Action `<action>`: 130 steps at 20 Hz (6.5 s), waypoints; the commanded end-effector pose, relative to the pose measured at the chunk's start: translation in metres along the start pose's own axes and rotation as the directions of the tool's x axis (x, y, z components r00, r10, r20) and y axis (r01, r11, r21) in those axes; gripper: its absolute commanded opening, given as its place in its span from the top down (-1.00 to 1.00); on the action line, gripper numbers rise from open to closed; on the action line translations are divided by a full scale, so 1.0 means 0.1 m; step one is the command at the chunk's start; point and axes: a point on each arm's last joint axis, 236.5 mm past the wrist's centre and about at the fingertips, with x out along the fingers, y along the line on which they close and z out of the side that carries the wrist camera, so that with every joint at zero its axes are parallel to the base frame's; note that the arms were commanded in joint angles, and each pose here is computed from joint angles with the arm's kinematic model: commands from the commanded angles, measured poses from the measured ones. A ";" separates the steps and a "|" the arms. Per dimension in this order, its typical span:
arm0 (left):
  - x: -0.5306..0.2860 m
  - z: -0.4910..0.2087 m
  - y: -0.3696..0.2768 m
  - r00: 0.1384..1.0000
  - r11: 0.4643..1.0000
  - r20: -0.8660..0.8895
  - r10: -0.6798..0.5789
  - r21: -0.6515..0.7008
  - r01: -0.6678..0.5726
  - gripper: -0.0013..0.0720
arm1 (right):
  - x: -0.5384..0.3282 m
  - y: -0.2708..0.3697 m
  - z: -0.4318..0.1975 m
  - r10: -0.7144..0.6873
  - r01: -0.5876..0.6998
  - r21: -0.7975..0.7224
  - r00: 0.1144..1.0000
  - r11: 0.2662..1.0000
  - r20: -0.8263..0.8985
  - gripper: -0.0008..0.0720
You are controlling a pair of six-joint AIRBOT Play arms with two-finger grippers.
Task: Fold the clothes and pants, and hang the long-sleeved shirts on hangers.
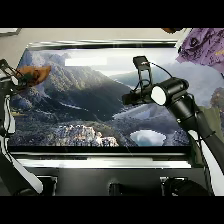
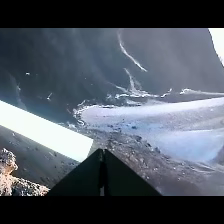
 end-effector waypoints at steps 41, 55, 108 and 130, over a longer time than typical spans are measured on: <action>-3.50 -1.93 -1.63 0.736 0.869 -0.633 -0.240 0.197 0.453 -0.53 | 0.09 -0.35 -1.19 0.378 -0.242 0.528 0.911 0.814 -0.165 -0.04; -3.47 -1.94 -1.63 0.733 0.872 -0.637 -0.238 0.192 0.450 -0.53 | 1.00 0.66 -2.03 0.576 -0.410 0.683 0.817 0.604 -0.019 -0.33; -6.42 0.57 -0.84 0.855 0.894 0.296 -0.426 0.284 0.347 0.93 | -3.91 -0.52 0.53 -0.105 0.010 0.146 0.741 0.989 0.663 0.91; -1.66 -2.38 -0.77 0.852 0.980 -0.513 -0.109 0.086 0.177 0.91 | 1.88 -1.16 0.53 0.163 -0.084 0.604 0.984 0.792 -0.078 0.87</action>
